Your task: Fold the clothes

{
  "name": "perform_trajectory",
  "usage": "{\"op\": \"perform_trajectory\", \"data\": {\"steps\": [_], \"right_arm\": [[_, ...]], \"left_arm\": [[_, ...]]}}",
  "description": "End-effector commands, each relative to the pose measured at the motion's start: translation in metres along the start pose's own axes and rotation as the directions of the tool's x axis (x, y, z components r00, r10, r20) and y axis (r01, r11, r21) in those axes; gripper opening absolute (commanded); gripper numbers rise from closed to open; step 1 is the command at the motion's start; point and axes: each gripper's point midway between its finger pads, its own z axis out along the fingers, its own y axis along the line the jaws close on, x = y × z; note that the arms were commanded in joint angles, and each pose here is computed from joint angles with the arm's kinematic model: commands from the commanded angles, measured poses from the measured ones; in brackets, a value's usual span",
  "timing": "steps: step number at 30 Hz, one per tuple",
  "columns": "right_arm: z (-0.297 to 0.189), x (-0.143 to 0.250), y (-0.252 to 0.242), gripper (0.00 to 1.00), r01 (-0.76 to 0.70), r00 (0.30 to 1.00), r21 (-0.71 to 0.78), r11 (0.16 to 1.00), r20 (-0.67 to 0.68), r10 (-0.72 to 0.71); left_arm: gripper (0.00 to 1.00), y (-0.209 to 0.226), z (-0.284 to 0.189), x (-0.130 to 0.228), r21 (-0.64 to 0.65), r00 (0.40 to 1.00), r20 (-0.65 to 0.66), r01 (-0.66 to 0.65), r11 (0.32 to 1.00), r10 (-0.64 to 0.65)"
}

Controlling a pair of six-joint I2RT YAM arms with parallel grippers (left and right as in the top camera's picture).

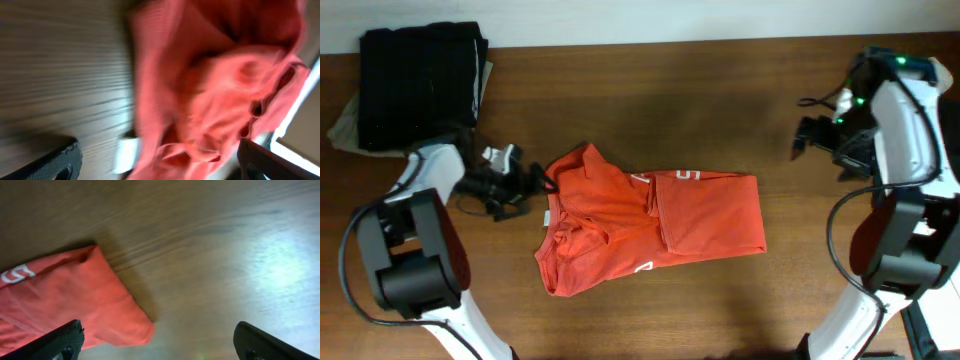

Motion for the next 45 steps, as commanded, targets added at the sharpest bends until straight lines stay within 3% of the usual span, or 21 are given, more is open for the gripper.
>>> {"op": "perform_trajectory", "data": {"steps": [1, 6, 12, 15, 16, 18, 20, 21, 22, 24, 26, 29, 33, 38, 41, 45], "right_arm": [[-0.017, -0.004, -0.016, 0.99, -0.041, 0.998, -0.027, 0.999, 0.042, 0.042], [-0.017, -0.006, -0.019, 0.99, -0.05, 0.997, -0.032, 0.998, 0.05, 0.052], [-0.017, -0.006, -0.019, 0.99, -0.05, 0.997, -0.032, 0.998, 0.051, 0.052], [-0.017, -0.006, -0.019, 0.99, -0.05, 0.997, -0.032, 0.998, 0.051, 0.052], [-0.017, -0.006, -0.019, 0.99, -0.05, 0.997, -0.032, 0.998, 0.051, 0.052], [-0.017, -0.006, -0.019, 0.99, -0.05, 0.997, -0.032, 0.998, 0.05, 0.052], [-0.017, -0.006, -0.019, 0.99, -0.05, 0.997, -0.032, 0.998, 0.051, 0.052], [-0.017, -0.006, -0.019, 0.99, -0.05, 0.997, -0.032, 0.998, 0.05, 0.052], [-0.017, -0.006, -0.019, 0.99, -0.05, 0.997, -0.032, 0.998, 0.051, 0.052], [-0.017, -0.006, -0.019, 0.99, -0.05, 0.997, -0.032, 0.998, 0.051, 0.052], [-0.017, -0.006, -0.019, 0.99, -0.05, 0.997, -0.032, 0.998, 0.051, 0.052], [-0.017, -0.006, -0.019, 0.99, -0.05, 0.997, -0.032, 0.998, 0.051, 0.052], [-0.017, -0.006, -0.019, 0.99, -0.05, 0.997, -0.032, 0.998, 0.051, 0.052], [-0.017, -0.006, -0.019, 0.99, -0.05, 0.997, -0.032, 0.998, 0.051, 0.052], [-0.017, -0.006, -0.019, 0.99, -0.05, 0.997, -0.032, 0.998, 0.051, 0.052], [-0.017, -0.006, -0.019, 0.99, -0.05, 0.997, -0.032, 0.998, 0.051, 0.052]], "left_arm": [[0.99, -0.021, 0.029, 0.02, 0.038, 0.994, -0.077, -0.073, 0.997, 0.076], [0.99, -0.026, 0.047, 0.025, -0.011, 0.985, -0.114, -0.134, 0.991, 0.132], [0.99, 0.022, 0.076, 0.041, -0.146, 0.973, -0.228, -0.059, 0.988, 0.024], [0.47, 0.02, 0.077, 0.041, -0.132, 0.973, -0.229, -0.055, 0.99, 0.023], [0.39, 0.02, 0.078, 0.041, -0.132, 0.973, -0.229, -0.056, 0.99, 0.024], [0.36, 0.019, 0.078, 0.041, -0.132, 0.973, -0.229, -0.056, 0.99, 0.025], [0.25, 0.019, 0.078, 0.04, -0.132, 0.973, -0.228, -0.057, 0.99, 0.026], [0.05, 0.019, 0.078, 0.04, -0.129, 0.974, -0.227, -0.057, 0.99, 0.026], [0.0, 0.018, 0.078, 0.039, -0.128, 0.974, -0.226, -0.057, 0.99, 0.027], [0.0, 0.02, 0.075, 0.034, -0.15, 0.977, -0.211, -0.047, 0.988, 0.014], [0.0, 0.045, 0.054, 0.019, -0.314, 0.983, -0.156, 0.048, 0.948, -0.102], [0.0, 0.073, -0.009, -0.006, -0.564, 0.975, -0.039, 0.16, 0.81, -0.22], [0.0, 0.049, -0.083, -0.037, -0.644, 0.965, 0.1, 0.249, 0.723, -0.243], [0.0, -0.015, -0.108, -0.037, -0.643, 0.983, 0.08, 0.176, 0.745, -0.164], [0.0, -0.059, -0.081, -0.024, -0.591, 0.995, 0.004, 0.086, 0.802, -0.103], [0.0, -0.115, -0.036, -0.001, -0.572, 0.994, -0.108, -0.087, 0.816, 0.03]]}}
